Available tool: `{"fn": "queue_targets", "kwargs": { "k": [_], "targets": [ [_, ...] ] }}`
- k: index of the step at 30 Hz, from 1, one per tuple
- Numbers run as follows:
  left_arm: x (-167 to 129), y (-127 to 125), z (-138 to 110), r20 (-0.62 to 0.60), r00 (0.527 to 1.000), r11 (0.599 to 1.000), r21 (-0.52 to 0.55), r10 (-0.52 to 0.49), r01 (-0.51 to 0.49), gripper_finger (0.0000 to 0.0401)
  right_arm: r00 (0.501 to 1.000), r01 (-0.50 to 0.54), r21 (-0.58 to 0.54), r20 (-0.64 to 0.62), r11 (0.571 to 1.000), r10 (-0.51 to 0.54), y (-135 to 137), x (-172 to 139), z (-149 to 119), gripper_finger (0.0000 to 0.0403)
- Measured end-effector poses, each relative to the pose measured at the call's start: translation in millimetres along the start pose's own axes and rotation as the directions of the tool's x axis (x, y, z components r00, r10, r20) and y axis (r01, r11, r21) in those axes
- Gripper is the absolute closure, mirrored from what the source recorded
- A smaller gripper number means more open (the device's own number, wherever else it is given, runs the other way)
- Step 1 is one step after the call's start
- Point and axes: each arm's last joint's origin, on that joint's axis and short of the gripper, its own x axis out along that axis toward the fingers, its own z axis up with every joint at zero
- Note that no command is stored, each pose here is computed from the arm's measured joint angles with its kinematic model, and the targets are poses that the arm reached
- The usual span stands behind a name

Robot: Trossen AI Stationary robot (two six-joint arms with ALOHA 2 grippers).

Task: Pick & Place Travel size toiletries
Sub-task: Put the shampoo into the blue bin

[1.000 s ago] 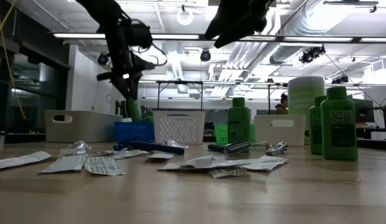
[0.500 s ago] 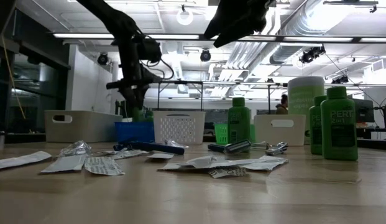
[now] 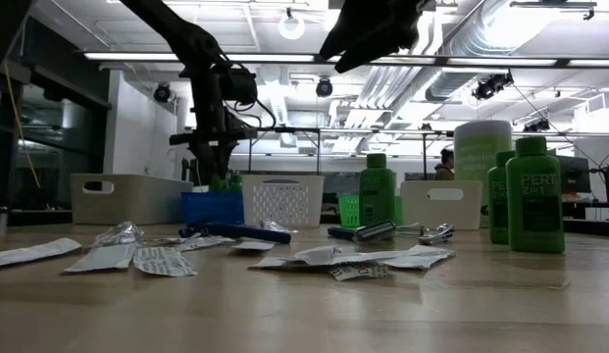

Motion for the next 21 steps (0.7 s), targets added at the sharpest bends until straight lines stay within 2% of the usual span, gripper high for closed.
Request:
{"fn": "queue_targets", "kwargs": {
  "k": [21],
  "targets": [
    [0.0, -0.5, -1.0, -0.015, 1.0, 1.0, -0.017, -0.015, 0.015, 0.03, 1.0, -0.005, 0.004, 0.013, 1.0, 0.005, 0.5, 0.0, 1.4, 0.0089]
  ]
}}
